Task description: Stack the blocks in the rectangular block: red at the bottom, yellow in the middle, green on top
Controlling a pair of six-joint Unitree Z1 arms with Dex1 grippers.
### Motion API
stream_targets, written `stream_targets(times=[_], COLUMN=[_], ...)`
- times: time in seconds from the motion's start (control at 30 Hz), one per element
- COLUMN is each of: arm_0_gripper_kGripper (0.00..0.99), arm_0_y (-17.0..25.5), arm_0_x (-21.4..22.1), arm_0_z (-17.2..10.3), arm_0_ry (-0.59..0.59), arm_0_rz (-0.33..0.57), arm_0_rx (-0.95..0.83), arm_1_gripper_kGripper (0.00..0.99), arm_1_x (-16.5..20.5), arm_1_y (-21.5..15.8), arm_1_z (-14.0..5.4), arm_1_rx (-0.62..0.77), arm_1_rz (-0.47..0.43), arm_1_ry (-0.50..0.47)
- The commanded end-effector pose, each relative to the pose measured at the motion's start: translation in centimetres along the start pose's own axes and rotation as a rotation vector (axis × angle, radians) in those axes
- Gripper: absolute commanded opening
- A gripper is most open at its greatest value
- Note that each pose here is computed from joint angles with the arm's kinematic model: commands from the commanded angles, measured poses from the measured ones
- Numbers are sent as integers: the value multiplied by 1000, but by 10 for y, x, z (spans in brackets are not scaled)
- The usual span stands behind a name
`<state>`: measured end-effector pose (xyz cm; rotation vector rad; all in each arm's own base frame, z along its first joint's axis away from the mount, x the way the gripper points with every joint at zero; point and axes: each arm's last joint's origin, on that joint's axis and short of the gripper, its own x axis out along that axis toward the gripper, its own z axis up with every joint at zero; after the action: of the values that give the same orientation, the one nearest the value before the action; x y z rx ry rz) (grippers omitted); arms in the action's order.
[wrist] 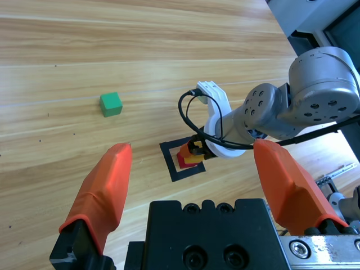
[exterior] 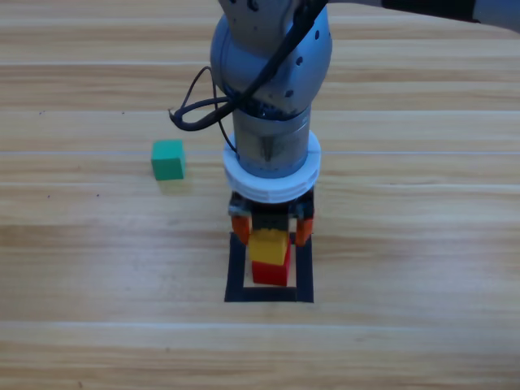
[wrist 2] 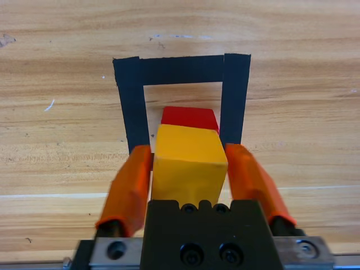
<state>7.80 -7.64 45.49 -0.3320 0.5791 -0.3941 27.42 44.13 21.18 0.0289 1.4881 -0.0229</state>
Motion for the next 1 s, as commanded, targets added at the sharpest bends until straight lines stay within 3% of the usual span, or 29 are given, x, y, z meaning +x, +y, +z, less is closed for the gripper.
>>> stream_targets(times=[0.03, 0.3, 0.43, 0.63, 0.8, 1.0], arm_0_gripper_kGripper=[922, 922, 922, 920, 920, 919], arm_0_y=[3, -2, -24, -51, -77, -83], arm_0_x=[-4, -5, 17, 59, 129, 224], arm_0_z=[-4, 5, 24, 39, 51, 52], arm_0_ry=[-5, -45, -68, -58, 35, 144], arm_0_rz=[-22, -28, 23, 95, 133, 226], arm_0_rx=[-9, -17, -31, -65, 12, 152], arm_1_gripper_kGripper=[990, 990, 990, 990, 990, 990], arm_1_x=[-15, -159, -217, -240, -233, -210], arm_1_y=[4, -43, -94, -146, -185, -247], arm_1_z=[-13, -29, -45, -59, -78, -114], arm_1_rx=[-46, -80, -128, -161, -182, -311], arm_1_rz=[-2, 160, 157, 79, 25, 186], arm_1_ry=[-41, -317, -450, -516, -526, -612])
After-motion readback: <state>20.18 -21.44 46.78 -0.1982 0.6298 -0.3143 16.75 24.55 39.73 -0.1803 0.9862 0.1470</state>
